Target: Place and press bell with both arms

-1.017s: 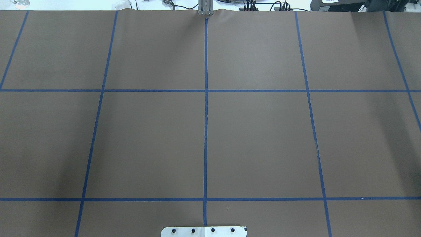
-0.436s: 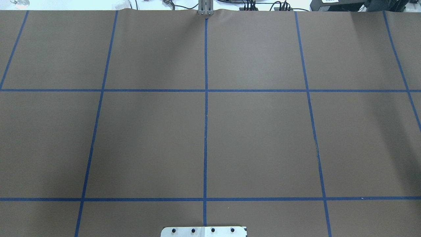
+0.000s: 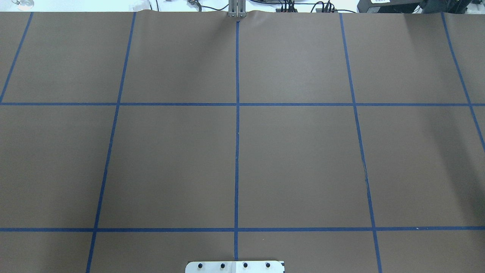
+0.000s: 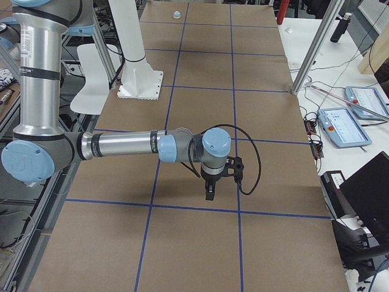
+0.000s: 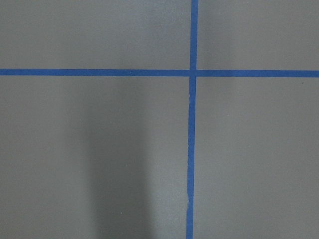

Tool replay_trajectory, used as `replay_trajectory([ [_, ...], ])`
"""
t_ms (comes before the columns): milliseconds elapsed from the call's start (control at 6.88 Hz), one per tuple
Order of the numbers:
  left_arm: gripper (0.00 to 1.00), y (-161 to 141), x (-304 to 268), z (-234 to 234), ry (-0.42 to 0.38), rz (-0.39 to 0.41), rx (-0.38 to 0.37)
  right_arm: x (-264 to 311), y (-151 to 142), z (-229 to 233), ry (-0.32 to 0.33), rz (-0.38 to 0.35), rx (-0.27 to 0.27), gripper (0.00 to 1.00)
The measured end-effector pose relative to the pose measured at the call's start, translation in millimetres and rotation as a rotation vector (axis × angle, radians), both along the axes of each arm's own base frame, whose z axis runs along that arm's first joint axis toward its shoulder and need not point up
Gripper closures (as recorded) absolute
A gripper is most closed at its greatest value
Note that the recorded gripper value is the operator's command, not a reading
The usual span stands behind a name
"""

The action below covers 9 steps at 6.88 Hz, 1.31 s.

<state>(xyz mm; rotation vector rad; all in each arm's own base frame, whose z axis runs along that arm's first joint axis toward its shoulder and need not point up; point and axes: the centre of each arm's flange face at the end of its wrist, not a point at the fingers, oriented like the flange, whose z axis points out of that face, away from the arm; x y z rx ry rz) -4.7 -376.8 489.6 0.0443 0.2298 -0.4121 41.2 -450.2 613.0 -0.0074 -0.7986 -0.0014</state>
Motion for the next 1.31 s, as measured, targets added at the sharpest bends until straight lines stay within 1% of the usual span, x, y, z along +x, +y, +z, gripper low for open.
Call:
replay_trajectory([
  [291, 0.00, 38.7, 21.2, 25.6, -0.128, -0.227, -0.087, 0.0, 2.3, 1.5, -0.001, 0.000, -0.003, 0.00],
  [581, 0.00, 77.6, 52.4, 58.3, -0.238, -0.461, -0.172, 0.0, 7.9, 6.3, -0.003, 0.000, -0.012, 0.00],
  [726, 0.00, 93.7, 63.9, 70.3, -0.289, -0.576, -0.204, -0.2, 10.6, 8.1, -0.008, -0.001, -0.014, 0.00],
  [1017, 0.00, 111.5, 88.7, 90.0, -0.358, -0.784, -0.234, -0.6, 12.1, 6.8, -0.015, 0.000, -0.011, 0.00],
  [1162, 0.00, 117.4, 101.0, 106.5, -0.389, -0.875, -0.245, -0.6, 11.8, 4.7, -0.015, 0.000, -0.007, 0.00],
  [1307, 0.00, 121.9, 112.6, 126.4, -0.419, -0.948, -0.254, -0.5, 11.2, 3.0, -0.014, 0.000, -0.003, 0.00],
])
